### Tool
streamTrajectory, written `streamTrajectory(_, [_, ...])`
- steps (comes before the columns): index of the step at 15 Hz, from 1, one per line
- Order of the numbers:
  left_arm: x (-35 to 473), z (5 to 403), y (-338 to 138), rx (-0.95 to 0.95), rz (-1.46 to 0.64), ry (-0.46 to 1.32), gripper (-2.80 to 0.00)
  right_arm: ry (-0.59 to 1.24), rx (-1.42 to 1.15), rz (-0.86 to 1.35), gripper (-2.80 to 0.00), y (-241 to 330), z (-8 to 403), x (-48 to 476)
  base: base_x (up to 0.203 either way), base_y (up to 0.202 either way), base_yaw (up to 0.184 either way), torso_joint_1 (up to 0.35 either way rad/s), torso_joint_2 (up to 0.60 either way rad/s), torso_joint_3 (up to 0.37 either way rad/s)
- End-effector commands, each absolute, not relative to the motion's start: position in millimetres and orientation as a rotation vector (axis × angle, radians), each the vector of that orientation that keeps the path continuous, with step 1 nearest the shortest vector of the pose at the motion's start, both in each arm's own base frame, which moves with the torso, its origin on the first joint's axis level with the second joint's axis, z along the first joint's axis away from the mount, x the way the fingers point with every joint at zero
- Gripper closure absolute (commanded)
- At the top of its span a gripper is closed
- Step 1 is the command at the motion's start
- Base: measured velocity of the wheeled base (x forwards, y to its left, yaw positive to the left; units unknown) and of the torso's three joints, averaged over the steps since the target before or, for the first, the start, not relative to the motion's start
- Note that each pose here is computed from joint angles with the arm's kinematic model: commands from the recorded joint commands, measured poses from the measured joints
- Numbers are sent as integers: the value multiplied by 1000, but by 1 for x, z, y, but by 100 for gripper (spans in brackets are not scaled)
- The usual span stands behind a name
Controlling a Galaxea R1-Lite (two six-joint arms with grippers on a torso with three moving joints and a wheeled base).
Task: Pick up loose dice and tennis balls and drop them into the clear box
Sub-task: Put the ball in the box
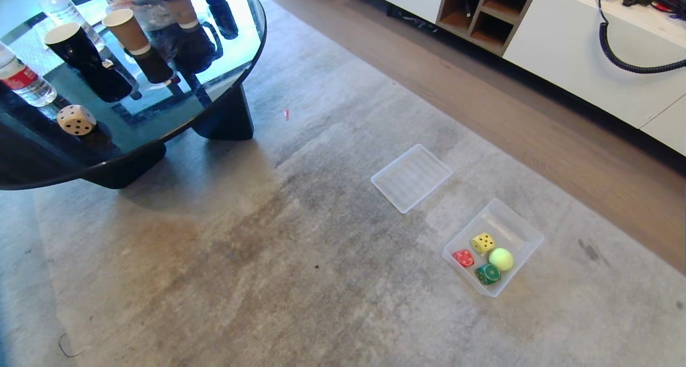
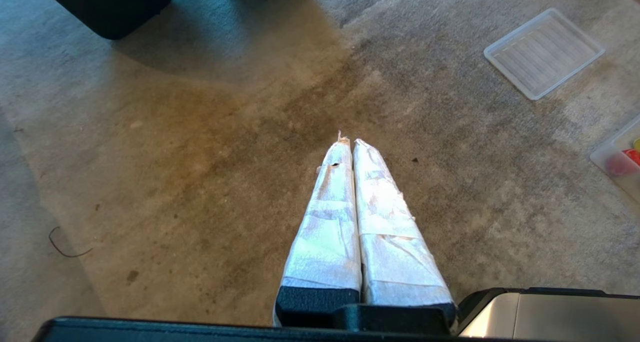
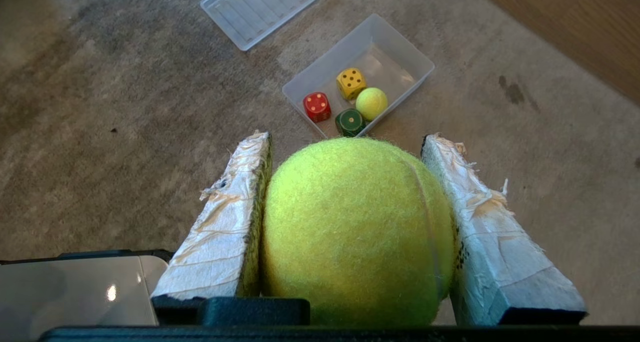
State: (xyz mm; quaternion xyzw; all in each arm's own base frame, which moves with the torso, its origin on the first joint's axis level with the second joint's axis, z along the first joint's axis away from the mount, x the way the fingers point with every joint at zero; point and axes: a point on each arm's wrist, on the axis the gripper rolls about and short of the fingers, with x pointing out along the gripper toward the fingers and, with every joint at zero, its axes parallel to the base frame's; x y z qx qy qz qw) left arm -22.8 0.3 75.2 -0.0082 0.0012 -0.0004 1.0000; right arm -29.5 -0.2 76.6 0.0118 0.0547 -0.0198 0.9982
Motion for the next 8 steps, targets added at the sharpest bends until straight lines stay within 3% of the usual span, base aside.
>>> streamTrajectory(1, [-23, 75, 0, -15, 0, 2, 0, 113, 24, -40, 0, 0, 76, -29, 0, 0, 0, 2, 2, -193])
streamTrajectory(8, [-23, 75, 0, -17, 0, 3, 0, 113, 19, -39, 0, 0, 76, -29, 0, 0, 0, 3, 1, -198])
